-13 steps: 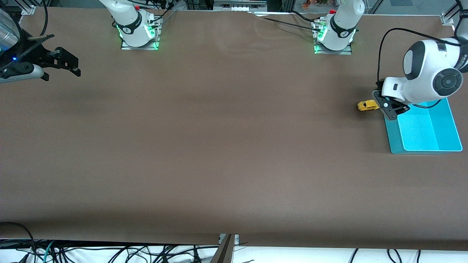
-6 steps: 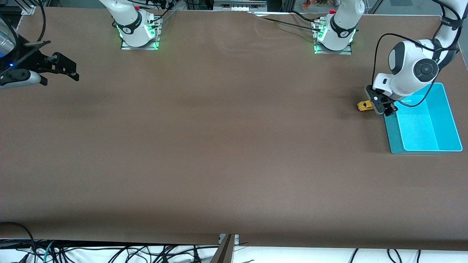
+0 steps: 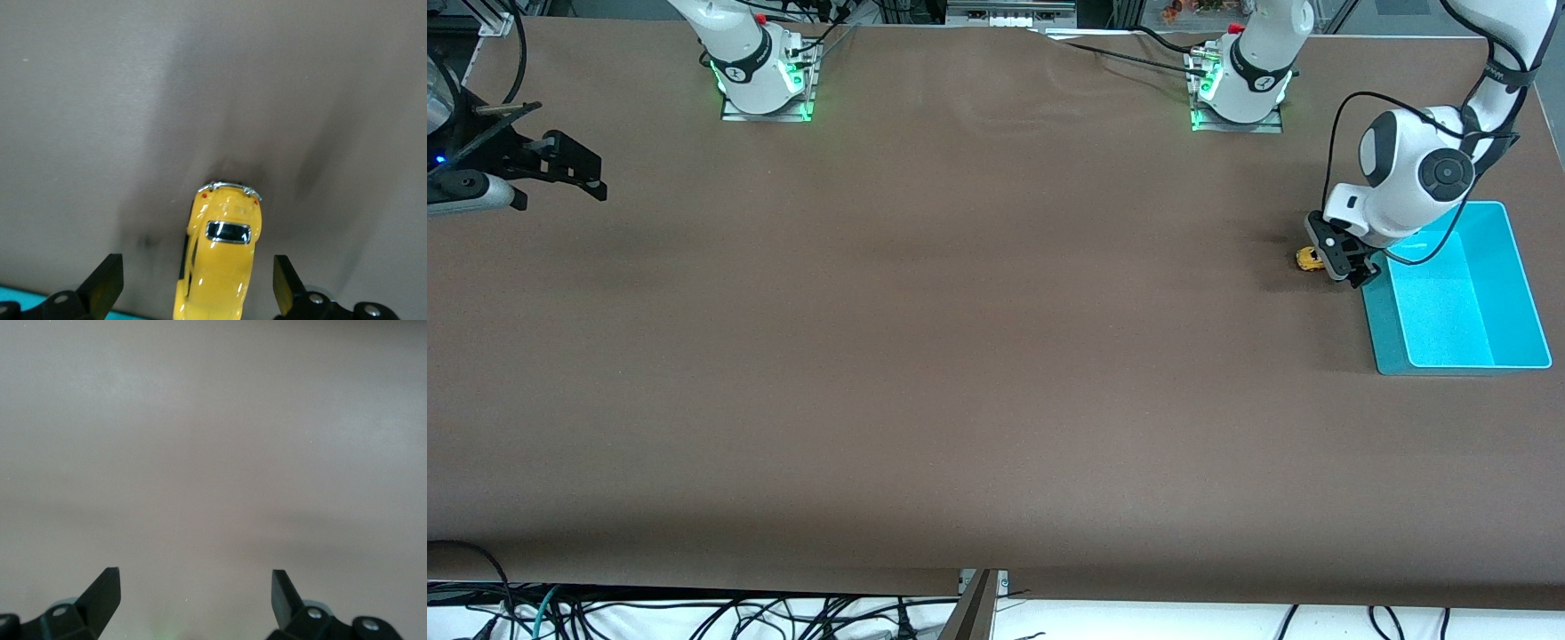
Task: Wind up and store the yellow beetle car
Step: 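Close the left gripper around the yellow car, then lift the car and lower it into the cyan tray with the left gripper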
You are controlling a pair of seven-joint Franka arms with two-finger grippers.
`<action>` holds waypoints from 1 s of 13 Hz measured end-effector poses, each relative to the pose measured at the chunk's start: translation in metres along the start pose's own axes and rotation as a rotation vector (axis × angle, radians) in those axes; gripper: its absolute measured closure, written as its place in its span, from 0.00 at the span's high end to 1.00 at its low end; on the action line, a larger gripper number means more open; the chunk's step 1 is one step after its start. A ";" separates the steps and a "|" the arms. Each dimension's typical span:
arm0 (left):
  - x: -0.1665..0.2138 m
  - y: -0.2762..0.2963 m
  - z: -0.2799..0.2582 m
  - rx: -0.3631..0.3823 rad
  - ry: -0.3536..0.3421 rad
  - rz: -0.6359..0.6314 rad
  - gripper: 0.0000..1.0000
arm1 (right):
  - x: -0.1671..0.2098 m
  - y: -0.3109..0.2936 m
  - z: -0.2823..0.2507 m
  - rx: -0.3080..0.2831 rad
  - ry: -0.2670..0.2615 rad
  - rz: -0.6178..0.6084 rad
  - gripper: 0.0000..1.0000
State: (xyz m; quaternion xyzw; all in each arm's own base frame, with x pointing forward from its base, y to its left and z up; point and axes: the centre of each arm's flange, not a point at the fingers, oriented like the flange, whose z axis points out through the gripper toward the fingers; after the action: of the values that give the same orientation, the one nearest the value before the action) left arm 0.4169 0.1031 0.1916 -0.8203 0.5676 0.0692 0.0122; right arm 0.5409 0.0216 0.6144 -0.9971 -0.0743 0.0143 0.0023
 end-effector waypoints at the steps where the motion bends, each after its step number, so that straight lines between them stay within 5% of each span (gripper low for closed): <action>1: -0.001 0.000 0.004 0.005 0.000 0.009 0.96 | 0.002 0.001 0.000 0.001 0.001 0.000 1.00; 3: -0.007 0.001 0.014 0.006 -0.014 0.038 0.86 | 0.004 0.002 0.001 0.003 -0.002 0.000 1.00; 6: -0.011 0.001 0.019 0.005 -0.019 0.049 0.49 | 0.005 0.002 0.003 0.004 -0.008 0.000 1.00; 10: 0.000 -0.002 0.010 0.016 -0.020 0.088 0.47 | 0.004 0.002 0.006 0.006 -0.024 0.000 1.00; 13: 0.026 0.002 -0.029 -0.080 -0.021 0.047 0.47 | 0.004 0.002 0.006 0.006 -0.024 -0.001 1.00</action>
State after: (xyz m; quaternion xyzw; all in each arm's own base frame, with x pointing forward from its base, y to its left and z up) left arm 0.4268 0.0753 0.2167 -0.8059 0.5832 0.1009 -0.0161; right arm 0.5452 0.0204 0.6086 -0.9969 -0.0745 0.0266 0.0044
